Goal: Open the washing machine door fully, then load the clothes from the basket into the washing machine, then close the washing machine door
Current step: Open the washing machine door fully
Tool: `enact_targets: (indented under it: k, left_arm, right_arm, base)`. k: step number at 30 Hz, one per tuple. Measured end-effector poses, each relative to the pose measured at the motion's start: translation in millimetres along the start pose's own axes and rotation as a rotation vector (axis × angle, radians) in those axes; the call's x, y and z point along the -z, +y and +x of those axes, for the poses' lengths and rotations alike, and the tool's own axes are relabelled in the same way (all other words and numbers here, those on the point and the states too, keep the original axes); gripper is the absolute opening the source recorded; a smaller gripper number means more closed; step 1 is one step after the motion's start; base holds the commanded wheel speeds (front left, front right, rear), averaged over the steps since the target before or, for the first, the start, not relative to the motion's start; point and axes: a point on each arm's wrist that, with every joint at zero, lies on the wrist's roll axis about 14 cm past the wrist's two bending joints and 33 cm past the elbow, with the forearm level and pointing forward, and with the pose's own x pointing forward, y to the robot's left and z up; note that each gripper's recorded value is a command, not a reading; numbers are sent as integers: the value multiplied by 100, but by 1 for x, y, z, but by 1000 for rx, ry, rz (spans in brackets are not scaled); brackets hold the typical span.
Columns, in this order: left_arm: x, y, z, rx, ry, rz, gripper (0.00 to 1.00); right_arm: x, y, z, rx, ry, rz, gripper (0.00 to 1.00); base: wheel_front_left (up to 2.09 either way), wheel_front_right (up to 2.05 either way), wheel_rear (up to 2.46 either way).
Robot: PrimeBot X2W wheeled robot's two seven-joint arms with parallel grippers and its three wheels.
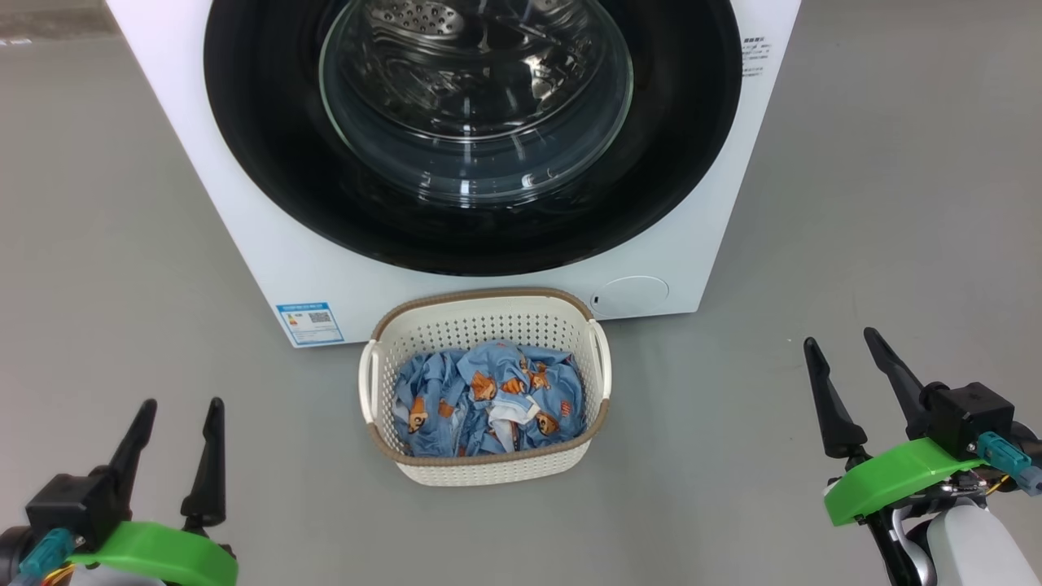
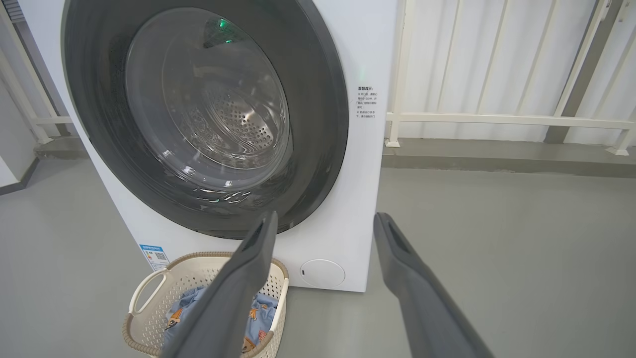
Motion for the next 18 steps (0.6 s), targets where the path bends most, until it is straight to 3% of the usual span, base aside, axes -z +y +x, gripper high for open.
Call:
enact_targets:
  k: [7, 18]
  left_arm:
    - [-4, 2, 5, -5, -12, 1, 100]
    - [0, 4, 7, -10, -2, -1, 100]
  right_arm:
    - [2, 0, 2, 3, 4, 5, 100]
    - [7, -2, 4, 9, 15, 7, 100]
  base:
    - [79, 79, -157]
    - [121, 121, -243]
